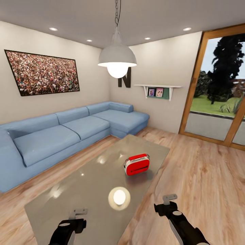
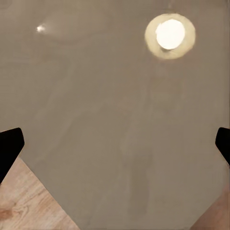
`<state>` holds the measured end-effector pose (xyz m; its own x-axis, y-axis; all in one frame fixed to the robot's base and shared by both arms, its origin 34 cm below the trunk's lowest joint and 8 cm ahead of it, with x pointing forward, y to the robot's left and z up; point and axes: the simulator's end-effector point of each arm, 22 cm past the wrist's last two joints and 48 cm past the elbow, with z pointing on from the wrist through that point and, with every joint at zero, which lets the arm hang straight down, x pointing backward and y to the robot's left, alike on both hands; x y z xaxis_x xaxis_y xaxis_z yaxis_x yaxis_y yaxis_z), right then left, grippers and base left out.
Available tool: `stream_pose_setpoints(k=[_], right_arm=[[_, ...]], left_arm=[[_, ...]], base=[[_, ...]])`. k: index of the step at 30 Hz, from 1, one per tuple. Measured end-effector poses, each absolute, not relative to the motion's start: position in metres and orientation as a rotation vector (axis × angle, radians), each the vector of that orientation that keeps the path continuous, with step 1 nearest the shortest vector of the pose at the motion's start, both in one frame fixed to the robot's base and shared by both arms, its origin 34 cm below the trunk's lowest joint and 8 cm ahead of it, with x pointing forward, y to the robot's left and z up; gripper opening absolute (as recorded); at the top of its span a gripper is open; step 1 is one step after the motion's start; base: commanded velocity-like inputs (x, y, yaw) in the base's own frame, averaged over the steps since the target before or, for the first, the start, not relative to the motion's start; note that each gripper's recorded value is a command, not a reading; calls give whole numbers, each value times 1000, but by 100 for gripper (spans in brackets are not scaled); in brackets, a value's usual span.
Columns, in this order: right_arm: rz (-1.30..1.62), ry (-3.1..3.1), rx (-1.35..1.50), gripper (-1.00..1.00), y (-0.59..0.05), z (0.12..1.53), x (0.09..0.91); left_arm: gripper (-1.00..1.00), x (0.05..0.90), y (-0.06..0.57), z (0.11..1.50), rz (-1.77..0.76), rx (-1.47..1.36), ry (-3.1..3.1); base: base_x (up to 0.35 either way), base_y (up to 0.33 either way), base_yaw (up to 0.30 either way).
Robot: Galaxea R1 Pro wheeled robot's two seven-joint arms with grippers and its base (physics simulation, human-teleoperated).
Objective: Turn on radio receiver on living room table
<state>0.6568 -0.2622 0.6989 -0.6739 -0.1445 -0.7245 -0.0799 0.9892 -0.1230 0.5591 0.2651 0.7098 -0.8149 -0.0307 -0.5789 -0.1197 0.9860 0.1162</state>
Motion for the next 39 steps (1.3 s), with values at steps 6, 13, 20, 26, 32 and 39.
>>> stream_pose_setpoints(k=[6, 13, 20, 26, 32, 39], right_arm=[[-97, 2263, -152, 100, -261, 709, 664], [-92, 2259, -156, 100, -259, 709, 664], [-91, 2259, -157, 100, -259, 709, 664], [-91, 2260, -157, 100, -259, 709, 664], [-91, 2260, -157, 100, -259, 709, 664], [-91, 2260, -157, 100, -259, 709, 664]], left_arm=[[100, 563, 264, 714, 184, -108, 2497], [100, 565, 261, 715, 187, -91, 2491], [100, 564, 262, 715, 193, -89, 2493], [100, 564, 267, 715, 205, -86, 2492], [100, 564, 268, 715, 210, -86, 2492], [100, 564, 270, 715, 212, -87, 2492]], base=[[42, 0, 0], [16, -40, 0], [198, -240, 0], [244, -245, 0], [250, -244, 0], [120, -117, 0]])
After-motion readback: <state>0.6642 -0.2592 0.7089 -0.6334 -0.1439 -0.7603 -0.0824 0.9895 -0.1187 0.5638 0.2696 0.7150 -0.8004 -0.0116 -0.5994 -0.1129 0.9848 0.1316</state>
